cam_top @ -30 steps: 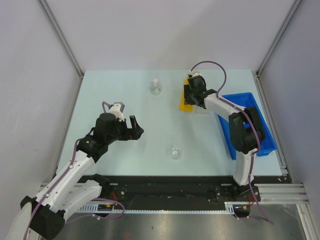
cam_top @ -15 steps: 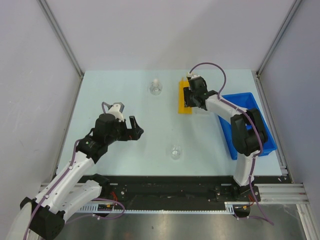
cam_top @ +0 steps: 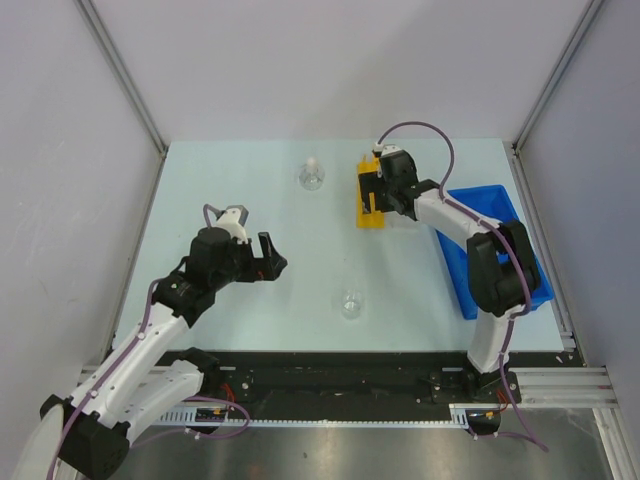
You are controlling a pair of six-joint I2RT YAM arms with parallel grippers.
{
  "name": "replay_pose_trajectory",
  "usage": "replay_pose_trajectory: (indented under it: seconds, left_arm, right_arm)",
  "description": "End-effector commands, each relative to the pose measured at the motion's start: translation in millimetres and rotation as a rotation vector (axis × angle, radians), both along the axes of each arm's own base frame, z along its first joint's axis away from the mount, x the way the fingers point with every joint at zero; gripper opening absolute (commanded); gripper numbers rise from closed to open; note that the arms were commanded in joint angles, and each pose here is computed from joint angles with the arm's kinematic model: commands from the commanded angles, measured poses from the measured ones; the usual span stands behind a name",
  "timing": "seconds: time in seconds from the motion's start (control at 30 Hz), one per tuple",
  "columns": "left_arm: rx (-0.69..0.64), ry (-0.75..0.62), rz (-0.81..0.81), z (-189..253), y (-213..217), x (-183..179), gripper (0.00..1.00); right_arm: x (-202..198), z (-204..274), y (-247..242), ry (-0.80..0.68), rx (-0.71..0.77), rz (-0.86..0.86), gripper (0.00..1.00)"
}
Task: Organize the chemistry lab equipment
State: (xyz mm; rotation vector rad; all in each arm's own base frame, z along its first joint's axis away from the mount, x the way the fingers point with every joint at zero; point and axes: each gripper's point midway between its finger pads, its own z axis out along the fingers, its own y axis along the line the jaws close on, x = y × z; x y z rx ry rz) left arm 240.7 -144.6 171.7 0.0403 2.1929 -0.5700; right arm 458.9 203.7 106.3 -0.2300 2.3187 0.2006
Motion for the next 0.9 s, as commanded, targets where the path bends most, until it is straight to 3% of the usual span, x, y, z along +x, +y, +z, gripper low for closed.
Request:
replay_pose_trajectory:
  seconds: [0.0, 0.17, 0.33, 0.5, 0.87]
  left_arm:
    - [-0.028, -0.026, 0.000, 9.9, 0.4, -1.0, 1.00]
    - [-0.047, -0.035, -0.005, 12.3, -0.2, -3.9, 1.00]
    - [-0.058, -0.040, -0.014, 14.8, -1.3, -6.5, 1.00]
    - [-0.075, -0.034, -0.028, 15.0, -3.0, -11.3, 1.00]
    - [-0.147, -0.021, -0.079, 15.2, -14.5, -22.0, 1.00]
  right_arm:
    - [-4.8, 52.0, 1.8, -0.099, 0.013, 0.053, 0.89]
    - [-27.4, 70.3, -2.4, -0.085, -0.015, 0.141, 0.95]
    - [-60.8, 76.3, -4.9, -0.034, -0.001, 0.345, 0.98]
    - [-93.2, 106.6, -11.1, -0.085, 0.060, 0.543, 1.00]
    - [-143.6, 144.5, -25.6, -0.214, 0.159, 0.754, 1.00]
